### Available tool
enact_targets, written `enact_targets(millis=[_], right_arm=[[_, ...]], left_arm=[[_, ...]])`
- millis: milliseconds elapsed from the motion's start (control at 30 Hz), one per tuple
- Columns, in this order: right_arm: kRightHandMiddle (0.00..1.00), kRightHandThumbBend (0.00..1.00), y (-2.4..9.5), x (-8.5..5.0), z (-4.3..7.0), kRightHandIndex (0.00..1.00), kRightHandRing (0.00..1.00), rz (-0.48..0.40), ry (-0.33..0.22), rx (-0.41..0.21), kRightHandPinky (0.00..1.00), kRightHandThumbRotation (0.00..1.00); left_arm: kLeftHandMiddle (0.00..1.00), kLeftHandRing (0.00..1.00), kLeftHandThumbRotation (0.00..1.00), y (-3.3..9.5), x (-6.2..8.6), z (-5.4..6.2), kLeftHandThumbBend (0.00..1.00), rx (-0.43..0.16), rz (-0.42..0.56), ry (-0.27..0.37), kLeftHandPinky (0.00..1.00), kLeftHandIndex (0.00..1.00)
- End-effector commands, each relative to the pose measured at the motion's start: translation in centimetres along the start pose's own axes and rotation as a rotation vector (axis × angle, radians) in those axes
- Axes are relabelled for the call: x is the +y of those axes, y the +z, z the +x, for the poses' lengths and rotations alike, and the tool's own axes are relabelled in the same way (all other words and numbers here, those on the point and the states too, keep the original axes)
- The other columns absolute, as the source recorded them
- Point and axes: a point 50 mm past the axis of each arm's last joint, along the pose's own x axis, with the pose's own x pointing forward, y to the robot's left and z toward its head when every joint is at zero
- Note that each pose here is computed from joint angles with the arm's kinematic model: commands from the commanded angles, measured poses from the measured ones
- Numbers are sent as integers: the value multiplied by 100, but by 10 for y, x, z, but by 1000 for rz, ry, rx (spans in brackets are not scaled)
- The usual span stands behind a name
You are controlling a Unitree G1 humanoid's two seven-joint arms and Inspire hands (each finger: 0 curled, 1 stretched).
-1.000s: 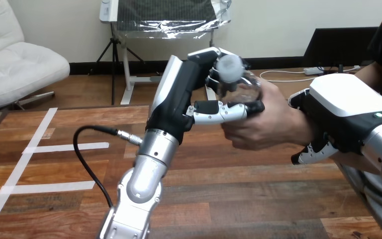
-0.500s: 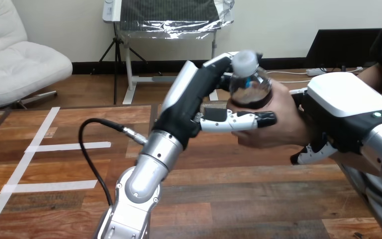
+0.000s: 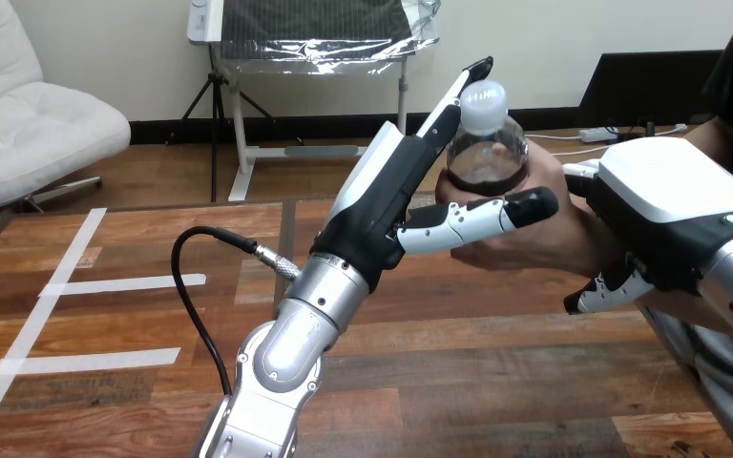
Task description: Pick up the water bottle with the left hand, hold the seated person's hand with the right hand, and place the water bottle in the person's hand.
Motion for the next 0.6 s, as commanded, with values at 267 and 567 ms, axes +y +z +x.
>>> enact_targets(millis=[267,567], right_arm=[[84,83,1,-17,-1,82,82,-7,-89,-8,71,0],[85,83,1,-17,-1,82,82,-17,-91,-10,71,0]], left_arm=[[100,100,64,15,8,6,100,-89,20,27,100,100],[100,100,64,14,8,6,100,-86,31,29,100,100]])
